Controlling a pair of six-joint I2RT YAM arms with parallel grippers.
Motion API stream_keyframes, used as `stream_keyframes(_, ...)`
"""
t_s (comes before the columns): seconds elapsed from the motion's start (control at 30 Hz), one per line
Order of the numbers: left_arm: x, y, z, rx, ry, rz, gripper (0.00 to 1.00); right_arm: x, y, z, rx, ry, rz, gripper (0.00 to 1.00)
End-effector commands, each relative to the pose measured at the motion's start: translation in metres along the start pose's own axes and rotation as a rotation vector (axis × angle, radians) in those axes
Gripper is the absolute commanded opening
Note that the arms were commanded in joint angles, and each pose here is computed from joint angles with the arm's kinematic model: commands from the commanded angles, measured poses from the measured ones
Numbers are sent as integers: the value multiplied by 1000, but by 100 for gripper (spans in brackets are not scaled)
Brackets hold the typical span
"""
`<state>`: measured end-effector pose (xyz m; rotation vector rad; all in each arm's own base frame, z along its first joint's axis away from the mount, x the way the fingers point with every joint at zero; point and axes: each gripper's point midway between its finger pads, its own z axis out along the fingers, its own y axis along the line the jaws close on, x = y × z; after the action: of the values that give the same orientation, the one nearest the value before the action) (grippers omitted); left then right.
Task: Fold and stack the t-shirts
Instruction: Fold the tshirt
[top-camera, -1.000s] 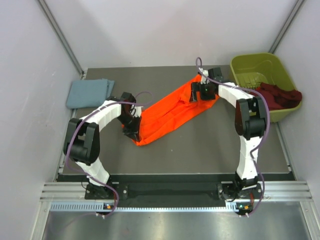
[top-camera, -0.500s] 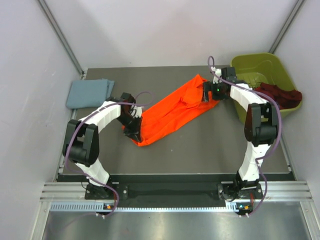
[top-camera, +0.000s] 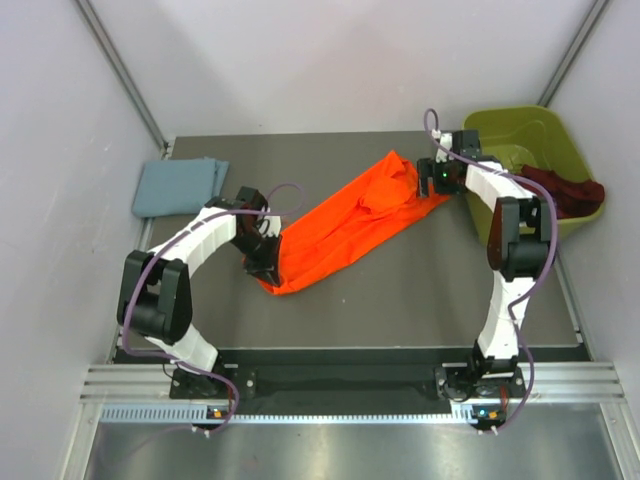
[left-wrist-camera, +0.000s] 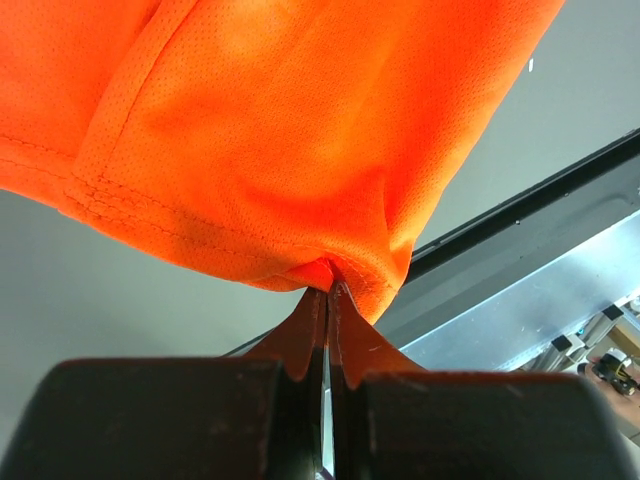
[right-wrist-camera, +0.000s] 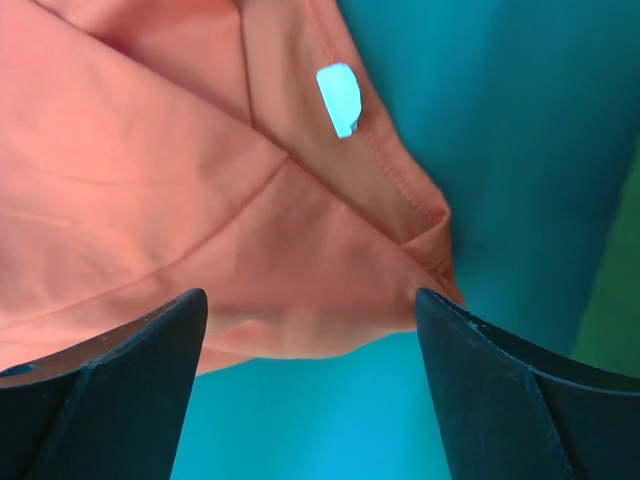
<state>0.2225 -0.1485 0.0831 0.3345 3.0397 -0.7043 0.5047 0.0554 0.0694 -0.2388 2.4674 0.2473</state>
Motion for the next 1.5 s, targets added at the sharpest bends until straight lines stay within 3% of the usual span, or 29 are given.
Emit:
stream_keyframes(0.0,-11,-3,-9,0,-31,23,0,-3,-2,2,6,-4,-28,84)
stream_keyframes(0.1,-16,-3,-9,0,-35,21,0,8,-2,6,1,21,-33,71)
stream_keyframes(0.13,-17,-3,-8,-2,-33,20,0,12,-2,8,0,30,-36,60)
stream_keyframes(0.17,-17,-3,-8,-2,-30,19,0,14,-3,8,1,35,-38,40)
stream_keyframes(0.23,-18,-4,-10,-3,-30,22,0,16,-7,9,18,40,-39,25)
stream_keyframes(0.27,-17,-3,-10,-5,-25,22,0,15,-7,9,22,40,-44,9)
stream_keyframes(0.3,-15,-2,-10,-10,-19,23,0,15,-9,8,34,40,-52,1)
stream_keyframes(0.83,18,-40,-11,183,30,28,1,-21,-21,45,71,-2,-86,0)
stream_keyframes(1.07,40,-70,11,213,102,133,2,-66,-9,66,49,-105,-86,0)
stream_keyframes(1.33,35,-113,29,228,156,300,4,-87,18,82,23,-154,-144,0)
stream_keyframes(1.43,38,-129,37,206,175,395,5,-95,18,74,30,-174,-133,19)
stream_keyframes(1.47,34,-134,37,204,165,416,4,-95,18,73,37,-175,-132,32)
